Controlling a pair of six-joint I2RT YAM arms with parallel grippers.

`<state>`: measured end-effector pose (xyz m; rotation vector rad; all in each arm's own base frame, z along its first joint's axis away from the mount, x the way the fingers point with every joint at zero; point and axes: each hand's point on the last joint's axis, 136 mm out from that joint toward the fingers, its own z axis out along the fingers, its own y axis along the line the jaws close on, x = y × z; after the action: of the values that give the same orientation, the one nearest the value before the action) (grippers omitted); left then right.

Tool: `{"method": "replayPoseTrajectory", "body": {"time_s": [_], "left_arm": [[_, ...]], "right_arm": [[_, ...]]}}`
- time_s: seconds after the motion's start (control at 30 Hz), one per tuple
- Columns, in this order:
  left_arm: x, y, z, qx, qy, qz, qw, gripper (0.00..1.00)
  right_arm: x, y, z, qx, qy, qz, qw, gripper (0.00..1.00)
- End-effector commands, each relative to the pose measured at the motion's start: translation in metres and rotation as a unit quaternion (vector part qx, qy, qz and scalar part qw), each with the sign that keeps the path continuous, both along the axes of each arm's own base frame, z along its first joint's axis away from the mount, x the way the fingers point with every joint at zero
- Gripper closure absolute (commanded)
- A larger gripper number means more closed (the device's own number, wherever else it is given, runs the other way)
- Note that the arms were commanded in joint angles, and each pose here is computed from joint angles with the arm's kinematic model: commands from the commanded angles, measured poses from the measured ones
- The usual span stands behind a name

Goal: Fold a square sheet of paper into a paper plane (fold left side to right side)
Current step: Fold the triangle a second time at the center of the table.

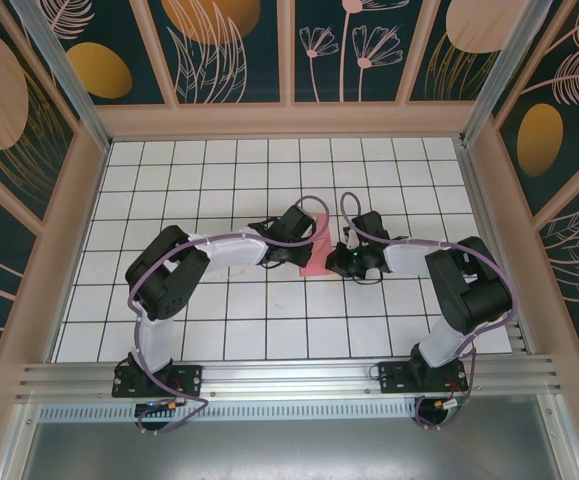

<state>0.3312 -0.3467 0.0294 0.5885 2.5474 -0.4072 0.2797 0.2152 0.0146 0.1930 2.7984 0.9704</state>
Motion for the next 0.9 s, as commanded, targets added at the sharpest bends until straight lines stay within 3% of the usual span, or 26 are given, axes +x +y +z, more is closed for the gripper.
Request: {"method": "replayPoseTrajectory", "body": {"time_s": [0.0, 0.87], "left_arm": [[0.006, 0.004, 0.014, -0.005, -0.022, 0.002, 1.000, 0.83], [0.008, 0.000, -0.004, 0.004, -0.010, -0.001, 1.000, 0.83]], "right_arm": [[-0.020, -0.015, -0.030, -0.055, 0.047, 0.000, 0.997, 0.90], [-0.021, -0.014, -0.031, -0.053, 0.050, 0.003, 0.997, 0.90]]}}
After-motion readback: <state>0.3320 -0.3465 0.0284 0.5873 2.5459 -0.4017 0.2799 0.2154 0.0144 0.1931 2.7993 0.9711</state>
